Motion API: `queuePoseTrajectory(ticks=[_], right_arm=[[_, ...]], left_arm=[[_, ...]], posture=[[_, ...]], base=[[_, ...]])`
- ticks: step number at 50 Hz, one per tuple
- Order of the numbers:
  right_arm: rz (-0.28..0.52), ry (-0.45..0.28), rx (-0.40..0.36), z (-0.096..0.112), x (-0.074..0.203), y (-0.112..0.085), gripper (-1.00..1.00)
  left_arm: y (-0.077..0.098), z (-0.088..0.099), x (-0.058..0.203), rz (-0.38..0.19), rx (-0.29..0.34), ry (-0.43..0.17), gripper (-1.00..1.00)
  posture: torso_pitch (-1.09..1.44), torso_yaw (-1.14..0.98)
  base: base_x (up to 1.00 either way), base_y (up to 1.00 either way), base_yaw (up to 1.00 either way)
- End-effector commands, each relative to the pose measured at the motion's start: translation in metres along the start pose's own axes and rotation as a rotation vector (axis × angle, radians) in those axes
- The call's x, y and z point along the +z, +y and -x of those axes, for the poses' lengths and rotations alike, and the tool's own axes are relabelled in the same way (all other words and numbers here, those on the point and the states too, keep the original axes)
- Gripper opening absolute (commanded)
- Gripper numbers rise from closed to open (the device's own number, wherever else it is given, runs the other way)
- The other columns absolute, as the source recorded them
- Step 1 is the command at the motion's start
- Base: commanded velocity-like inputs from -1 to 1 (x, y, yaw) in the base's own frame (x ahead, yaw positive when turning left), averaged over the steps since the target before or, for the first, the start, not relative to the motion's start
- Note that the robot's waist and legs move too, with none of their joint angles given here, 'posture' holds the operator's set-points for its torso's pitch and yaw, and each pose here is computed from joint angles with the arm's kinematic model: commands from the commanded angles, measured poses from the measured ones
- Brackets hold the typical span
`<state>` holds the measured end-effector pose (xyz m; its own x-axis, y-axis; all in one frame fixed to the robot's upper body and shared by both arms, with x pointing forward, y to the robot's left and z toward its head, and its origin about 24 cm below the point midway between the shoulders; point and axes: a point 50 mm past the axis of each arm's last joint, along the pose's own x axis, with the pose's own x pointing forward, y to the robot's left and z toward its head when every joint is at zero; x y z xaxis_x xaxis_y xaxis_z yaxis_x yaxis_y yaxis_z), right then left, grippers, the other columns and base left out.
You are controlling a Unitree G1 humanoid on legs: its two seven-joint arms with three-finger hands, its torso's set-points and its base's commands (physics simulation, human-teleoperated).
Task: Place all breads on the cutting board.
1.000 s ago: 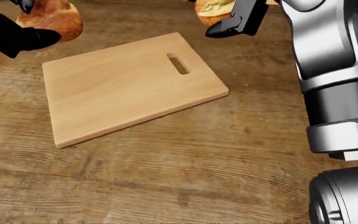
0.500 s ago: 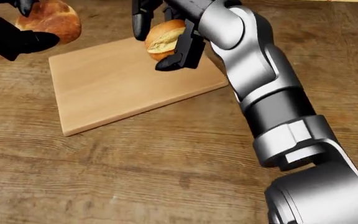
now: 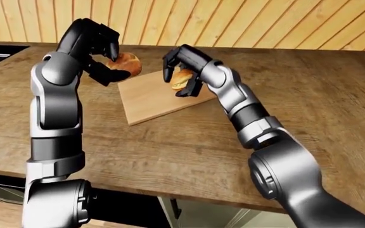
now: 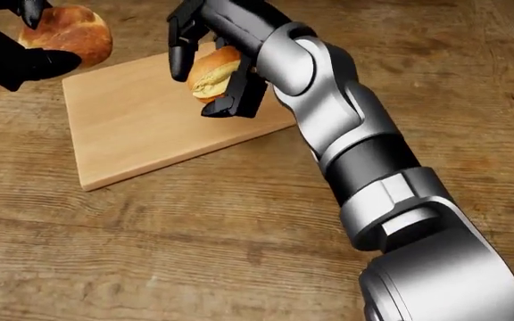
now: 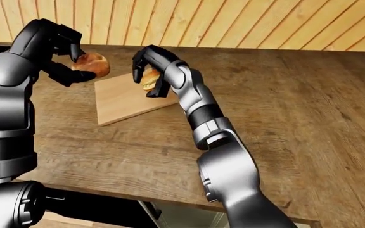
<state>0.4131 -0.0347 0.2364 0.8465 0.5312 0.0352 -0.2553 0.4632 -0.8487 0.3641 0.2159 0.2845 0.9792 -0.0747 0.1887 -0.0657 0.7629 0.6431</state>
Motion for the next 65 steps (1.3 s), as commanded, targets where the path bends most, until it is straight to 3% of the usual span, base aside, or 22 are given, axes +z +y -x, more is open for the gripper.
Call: queuePoseTrajectory(ticks=[1,15,17,20,33,42,50,54,57,58,59,63,65], right_arm=[[0.027,-0.067,-0.070,0.000,0.018,-0.020,-0.75],[0.034,-0.058,-0.042,-0.001,0.015,-0.013,-0.46],[0.035,-0.056,-0.039,0.000,0.014,-0.013,-0.26],[0.034,-0.052,-0.033,0.000,0.012,-0.010,-0.16],[0.030,-0.046,-0.019,0.000,0.009,-0.008,0.05],[0.030,-0.038,-0.017,0.002,0.005,-0.007,0.04],[0.027,-0.037,-0.046,0.007,0.005,-0.026,0.06],[0.024,-0.040,-0.054,0.009,0.005,-0.029,0.16],[0.026,-0.040,-0.055,0.011,0.004,-0.032,0.34],[0.027,-0.041,-0.059,0.012,0.004,-0.035,0.60],[0.028,-0.042,-0.064,0.013,0.004,-0.037,0.73],[0.026,-0.043,-0.075,0.017,0.003,-0.044,0.83],[0.027,-0.042,-0.078,0.019,0.002,-0.047,1.00]], left_arm=[[0.016,0.003,0.020,-0.019,0.064,-0.081,-1.00],[0.017,0.002,0.020,-0.021,0.065,-0.081,-1.00],[0.017,0.002,0.020,-0.021,0.065,-0.082,-1.00],[0.016,0.002,0.020,-0.021,0.063,-0.081,-1.00],[0.018,0.005,0.021,-0.021,0.066,-0.082,-1.00],[0.017,0.005,0.021,-0.022,0.064,-0.081,-1.00],[0.013,0.003,0.019,-0.022,0.060,-0.078,-1.00],[0.010,0.003,0.020,-0.021,0.056,-0.080,-1.00],[0.009,0.002,0.019,-0.021,0.052,-0.079,-1.00],[0.008,0.001,0.019,-0.019,0.052,-0.078,-1.00],[0.006,0.000,0.019,-0.019,0.050,-0.077,-1.00],[-0.001,-0.005,0.016,-0.015,0.039,-0.070,-1.00],[-0.005,-0.008,0.013,-0.014,0.033,-0.062,-1.00]], posture=[[0.00,0.00],[0.00,0.00],[0.00,0.00],[0.00,0.00],[0.00,0.00],[0.00,0.00],[0.00,0.00],[0.00,0.00],[0.00,0.00],[0.00,0.00],[0.00,0.00],[0.00,0.00],[0.00,0.00]], base=[[0.00,0.00,0.00],[0.00,0.00,0.00],[0.00,0.00,0.00],[0.00,0.00,0.00],[0.00,0.00,0.00],[0.00,0.00,0.00],[0.00,0.00,0.00],[0.00,0.00,0.00],[0.00,0.00,0.00],[0.00,0.00,0.00],[0.00,0.00,0.00],[0.00,0.00,0.00],[0.00,0.00,0.00]])
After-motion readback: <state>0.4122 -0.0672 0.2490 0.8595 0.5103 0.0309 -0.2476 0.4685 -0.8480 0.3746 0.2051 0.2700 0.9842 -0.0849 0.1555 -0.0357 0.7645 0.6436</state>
